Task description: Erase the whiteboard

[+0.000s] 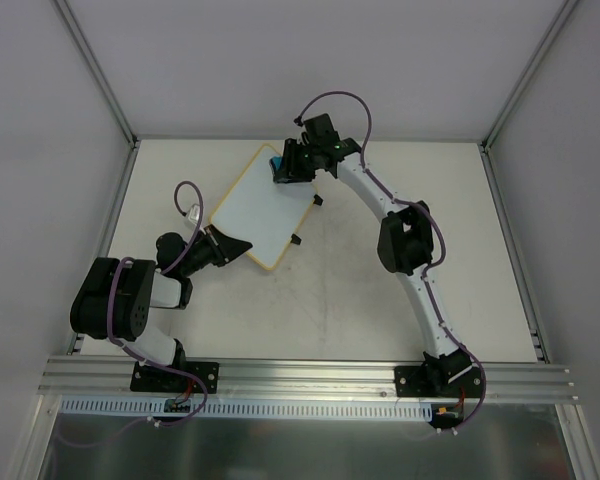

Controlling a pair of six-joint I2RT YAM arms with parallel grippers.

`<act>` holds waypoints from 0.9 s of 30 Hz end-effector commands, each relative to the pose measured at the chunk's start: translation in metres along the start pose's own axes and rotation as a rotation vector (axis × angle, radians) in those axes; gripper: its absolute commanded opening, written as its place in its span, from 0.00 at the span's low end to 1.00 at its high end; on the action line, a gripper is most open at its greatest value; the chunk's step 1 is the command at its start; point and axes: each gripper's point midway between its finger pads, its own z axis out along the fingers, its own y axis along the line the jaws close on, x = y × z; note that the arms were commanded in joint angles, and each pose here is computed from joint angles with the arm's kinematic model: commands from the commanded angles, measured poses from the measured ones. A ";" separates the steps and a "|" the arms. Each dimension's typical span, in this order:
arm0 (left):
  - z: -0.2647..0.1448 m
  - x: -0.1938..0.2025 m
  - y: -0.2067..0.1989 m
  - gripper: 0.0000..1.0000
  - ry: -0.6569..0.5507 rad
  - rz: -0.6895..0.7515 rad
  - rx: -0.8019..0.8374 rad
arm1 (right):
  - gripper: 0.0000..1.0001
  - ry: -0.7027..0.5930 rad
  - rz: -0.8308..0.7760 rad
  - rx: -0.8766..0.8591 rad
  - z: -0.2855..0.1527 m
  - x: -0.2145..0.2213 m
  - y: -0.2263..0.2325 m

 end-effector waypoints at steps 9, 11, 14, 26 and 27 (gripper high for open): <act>0.001 -0.011 -0.051 0.00 -0.031 0.224 0.217 | 0.00 0.112 0.041 0.173 0.002 0.044 -0.064; 0.001 -0.012 -0.052 0.00 -0.034 0.230 0.215 | 0.00 0.130 0.042 0.189 0.001 0.051 -0.072; 0.002 -0.012 -0.051 0.00 -0.035 0.234 0.212 | 0.00 0.130 0.031 0.197 -0.003 0.052 -0.072; 0.005 -0.012 -0.053 0.00 -0.026 0.245 0.207 | 0.00 0.080 -0.109 0.053 -0.002 0.044 0.020; 0.006 -0.011 -0.052 0.00 -0.024 0.242 0.205 | 0.00 0.079 -0.119 0.044 -0.002 0.045 0.027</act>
